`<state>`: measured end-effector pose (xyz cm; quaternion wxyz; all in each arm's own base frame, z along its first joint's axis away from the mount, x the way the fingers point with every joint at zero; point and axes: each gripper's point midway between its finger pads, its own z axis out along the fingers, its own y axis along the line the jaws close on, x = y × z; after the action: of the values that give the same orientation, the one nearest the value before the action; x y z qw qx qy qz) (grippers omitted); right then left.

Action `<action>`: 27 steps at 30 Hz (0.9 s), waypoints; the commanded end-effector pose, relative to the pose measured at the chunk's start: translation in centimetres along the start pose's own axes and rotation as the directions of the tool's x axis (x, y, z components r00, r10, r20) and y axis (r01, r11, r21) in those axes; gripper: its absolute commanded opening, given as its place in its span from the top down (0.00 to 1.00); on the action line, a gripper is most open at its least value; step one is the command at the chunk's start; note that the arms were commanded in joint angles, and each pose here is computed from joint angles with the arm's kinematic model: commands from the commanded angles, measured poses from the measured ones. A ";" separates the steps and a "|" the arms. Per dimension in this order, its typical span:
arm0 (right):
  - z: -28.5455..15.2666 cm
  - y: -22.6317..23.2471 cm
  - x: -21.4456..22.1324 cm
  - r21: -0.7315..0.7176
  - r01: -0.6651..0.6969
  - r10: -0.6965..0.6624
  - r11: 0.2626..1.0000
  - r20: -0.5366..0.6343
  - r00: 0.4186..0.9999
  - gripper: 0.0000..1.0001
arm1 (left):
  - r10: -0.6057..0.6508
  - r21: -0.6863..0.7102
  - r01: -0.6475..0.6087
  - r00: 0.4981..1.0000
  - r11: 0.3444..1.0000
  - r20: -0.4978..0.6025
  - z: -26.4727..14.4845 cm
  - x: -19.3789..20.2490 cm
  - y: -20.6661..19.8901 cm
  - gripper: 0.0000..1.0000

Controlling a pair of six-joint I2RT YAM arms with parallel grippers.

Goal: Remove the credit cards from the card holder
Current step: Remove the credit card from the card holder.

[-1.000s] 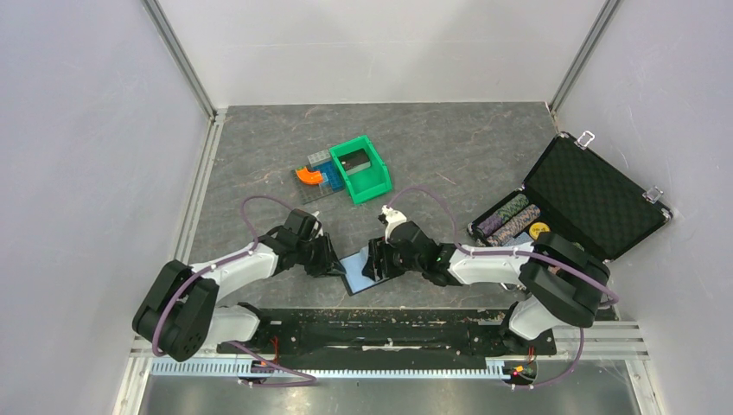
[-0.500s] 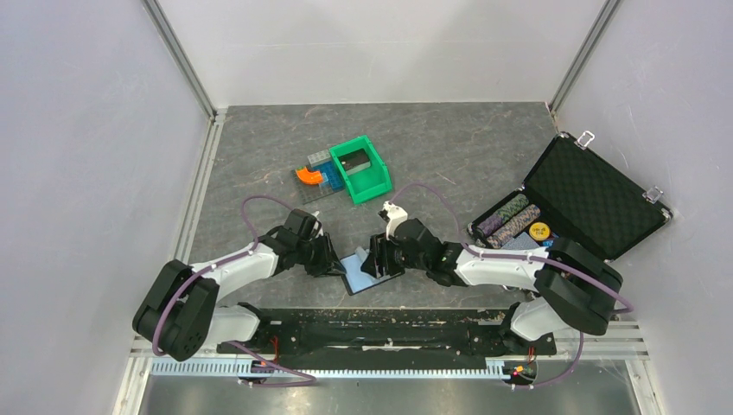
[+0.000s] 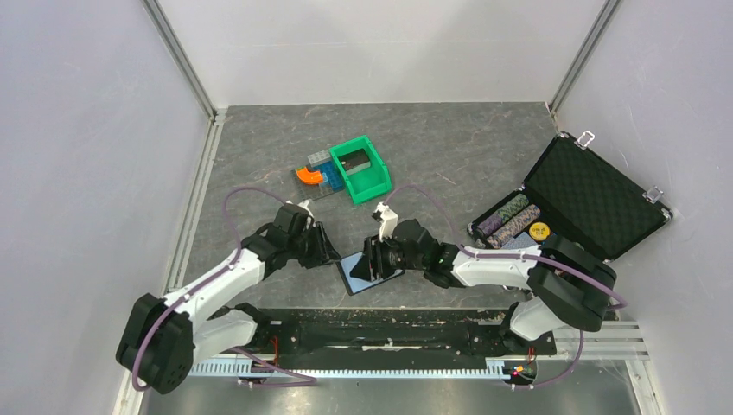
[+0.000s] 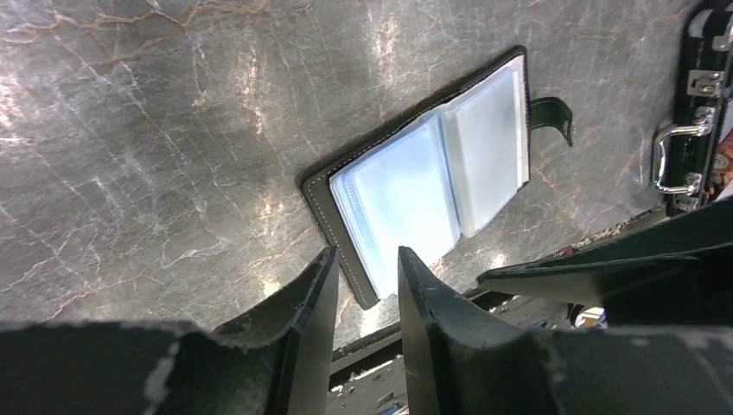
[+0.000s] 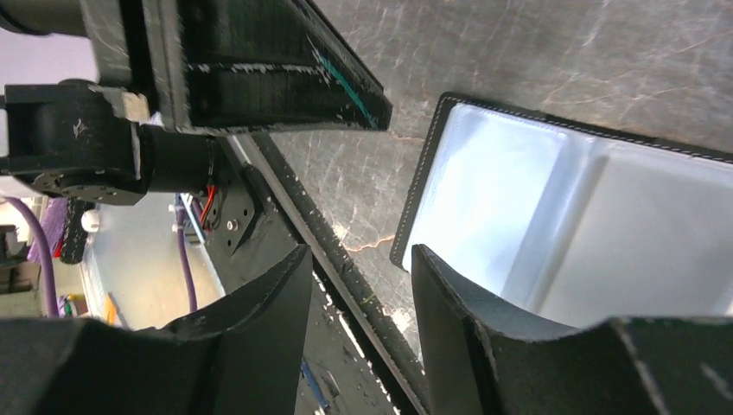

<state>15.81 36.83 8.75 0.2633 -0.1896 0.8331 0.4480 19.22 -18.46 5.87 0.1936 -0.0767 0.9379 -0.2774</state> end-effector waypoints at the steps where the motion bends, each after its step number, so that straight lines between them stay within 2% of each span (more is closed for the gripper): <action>1: 0.4 1.6 0.4 -0.078 0.017 -0.018 0.997 -0.016 1.000 0.50 | -0.024 0.039 0.020 0.996 0.999 0.091 -1.7 -2.0 -1.7 0.61; 2: 0.4 1.4 0.3 -0.065 0.037 -0.038 0.997 -0.020 0.999 0.48 | -0.024 0.050 0.019 0.995 0.999 0.098 -1.9 -2.1 -2.0 0.61; 7: -1.4 -2.7 -1.6 0.184 0.121 -0.128 0.976 0.028 0.991 0.38 | -0.001 0.111 -0.007 0.997 0.994 0.074 -2.0 -1.9 -3.2 0.60; 14: -3.0 -6.9 -3.0 0.338 0.109 -0.133 0.935 0.048 0.990 0.31 | -0.014 0.116 0.014 1.000 0.993 -0.004 0.1 -0.3 -2.4 0.62; 27: -2.4 -8.8 -2.2 0.376 0.099 -0.116 0.921 0.024 0.993 0.32 | -0.046 0.038 0.049 0.996 0.998 -0.073 2.4 2.1 0.7 0.63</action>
<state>20.80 29.88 5.10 0.3236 -0.1709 0.8895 0.2737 17.93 -18.94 3.08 0.1525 -0.0775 0.9423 -0.2876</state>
